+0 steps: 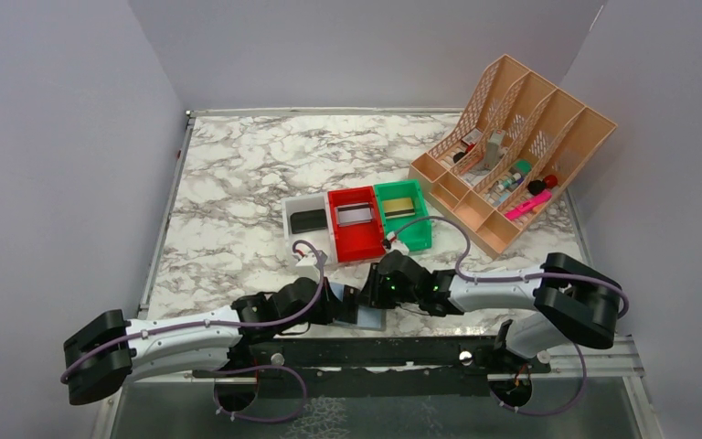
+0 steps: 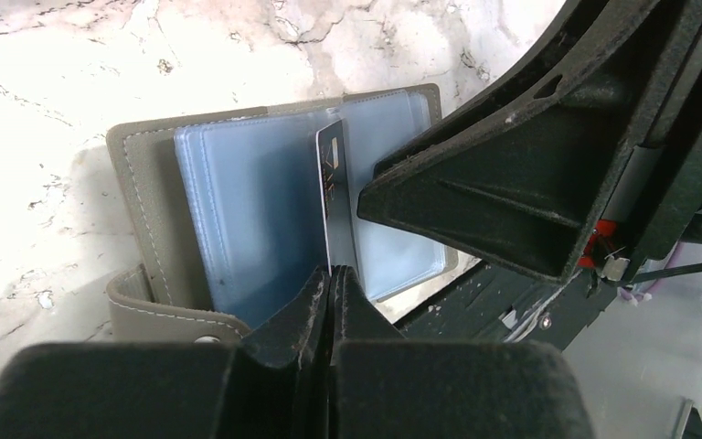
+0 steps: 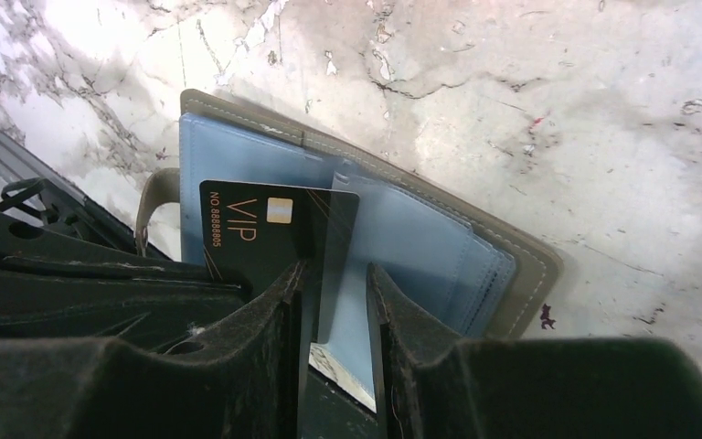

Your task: Take the credit cards out of the card holder

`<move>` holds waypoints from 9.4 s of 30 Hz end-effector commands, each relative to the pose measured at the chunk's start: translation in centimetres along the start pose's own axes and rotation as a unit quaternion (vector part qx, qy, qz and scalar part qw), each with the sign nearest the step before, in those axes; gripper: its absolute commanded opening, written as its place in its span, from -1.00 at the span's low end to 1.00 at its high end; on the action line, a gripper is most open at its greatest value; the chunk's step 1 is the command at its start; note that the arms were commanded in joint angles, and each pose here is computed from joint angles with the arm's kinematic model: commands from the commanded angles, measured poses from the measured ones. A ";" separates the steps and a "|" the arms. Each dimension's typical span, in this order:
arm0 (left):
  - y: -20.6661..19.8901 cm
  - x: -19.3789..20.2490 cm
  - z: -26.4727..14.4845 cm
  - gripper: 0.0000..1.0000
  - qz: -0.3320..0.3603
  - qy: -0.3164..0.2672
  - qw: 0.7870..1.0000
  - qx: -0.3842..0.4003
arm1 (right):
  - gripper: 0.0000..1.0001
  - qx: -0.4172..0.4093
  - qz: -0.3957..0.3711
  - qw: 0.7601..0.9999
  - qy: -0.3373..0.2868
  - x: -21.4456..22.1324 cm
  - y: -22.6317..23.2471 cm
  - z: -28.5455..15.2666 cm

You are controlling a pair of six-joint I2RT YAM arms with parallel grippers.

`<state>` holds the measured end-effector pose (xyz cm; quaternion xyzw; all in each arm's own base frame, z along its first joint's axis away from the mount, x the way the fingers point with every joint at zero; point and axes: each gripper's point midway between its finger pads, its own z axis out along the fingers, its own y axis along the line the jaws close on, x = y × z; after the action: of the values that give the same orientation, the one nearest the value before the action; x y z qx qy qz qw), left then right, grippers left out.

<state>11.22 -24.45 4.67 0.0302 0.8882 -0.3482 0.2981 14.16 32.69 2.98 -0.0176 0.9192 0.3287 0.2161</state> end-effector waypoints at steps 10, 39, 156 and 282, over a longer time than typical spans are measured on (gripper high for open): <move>0.6 -0.9 -0.7 -1.00 0.021 -0.011 0.999 -0.024 | 0.10 -0.009 -0.029 0.999 -0.026 0.0 -1.7 -2.0; -3.4 -8.3 -4.4 -1.00 0.119 -0.107 0.987 -0.011 | 0.68 -0.078 -0.077 0.980 -0.165 -5.7 1.3 -7.2; -3.0 -14.6 -5.2 0.76 0.079 -0.098 0.990 0.060 | -0.98 -0.303 -0.065 0.935 -0.173 -10.0 7.9 -10.3; 10.6 -23.2 -16.0 0.98 0.031 -0.284 0.908 -0.308 | -0.24 0.142 -0.571 0.798 -0.128 -18.3 9.5 12.9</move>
<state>24.68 -2.37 19.85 -0.1426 0.8342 -0.0307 0.5317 34.04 45.36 7.34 -0.4726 0.7401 -0.0032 0.4784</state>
